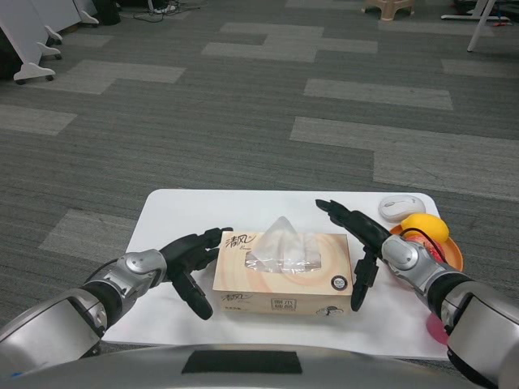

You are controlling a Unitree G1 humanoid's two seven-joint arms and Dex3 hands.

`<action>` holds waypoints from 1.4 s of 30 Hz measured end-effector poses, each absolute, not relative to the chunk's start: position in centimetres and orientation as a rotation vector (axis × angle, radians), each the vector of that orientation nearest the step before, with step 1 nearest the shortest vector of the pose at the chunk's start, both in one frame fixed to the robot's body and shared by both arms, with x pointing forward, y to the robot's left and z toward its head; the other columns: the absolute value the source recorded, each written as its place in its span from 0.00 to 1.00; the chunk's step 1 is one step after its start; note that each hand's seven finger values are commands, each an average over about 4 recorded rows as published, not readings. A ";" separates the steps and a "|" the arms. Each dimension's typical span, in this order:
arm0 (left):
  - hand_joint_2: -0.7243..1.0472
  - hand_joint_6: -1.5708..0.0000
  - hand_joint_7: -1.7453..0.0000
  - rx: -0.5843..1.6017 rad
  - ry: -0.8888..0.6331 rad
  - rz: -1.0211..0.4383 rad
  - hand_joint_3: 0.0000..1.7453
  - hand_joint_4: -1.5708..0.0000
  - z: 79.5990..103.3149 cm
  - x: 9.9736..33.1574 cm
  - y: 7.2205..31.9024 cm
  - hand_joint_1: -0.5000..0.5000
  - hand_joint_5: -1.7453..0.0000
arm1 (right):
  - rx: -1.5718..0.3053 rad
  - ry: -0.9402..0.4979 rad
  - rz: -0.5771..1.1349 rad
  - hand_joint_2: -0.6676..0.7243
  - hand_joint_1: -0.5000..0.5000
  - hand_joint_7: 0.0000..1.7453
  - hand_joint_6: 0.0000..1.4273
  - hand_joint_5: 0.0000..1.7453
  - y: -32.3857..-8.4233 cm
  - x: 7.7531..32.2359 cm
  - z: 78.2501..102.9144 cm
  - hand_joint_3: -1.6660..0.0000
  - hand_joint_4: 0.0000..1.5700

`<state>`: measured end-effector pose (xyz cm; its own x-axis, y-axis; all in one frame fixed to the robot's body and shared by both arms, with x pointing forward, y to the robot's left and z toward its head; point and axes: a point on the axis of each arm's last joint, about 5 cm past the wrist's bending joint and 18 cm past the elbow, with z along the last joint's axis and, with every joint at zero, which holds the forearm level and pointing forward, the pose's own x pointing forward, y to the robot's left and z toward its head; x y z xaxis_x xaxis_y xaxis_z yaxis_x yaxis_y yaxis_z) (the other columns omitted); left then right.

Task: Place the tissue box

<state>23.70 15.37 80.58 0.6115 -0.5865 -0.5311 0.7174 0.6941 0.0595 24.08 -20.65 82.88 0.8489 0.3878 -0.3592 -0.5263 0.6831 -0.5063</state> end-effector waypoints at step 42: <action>0.25 1.00 1.00 0.179 0.495 -0.701 0.05 1.00 80.0 22.8 16.3 1.00 1.00 | -0.674 0.331 0.482 0.32 0.25 0.04 0.00 0.06 -22.1 22.7 81.6 0.88 0.00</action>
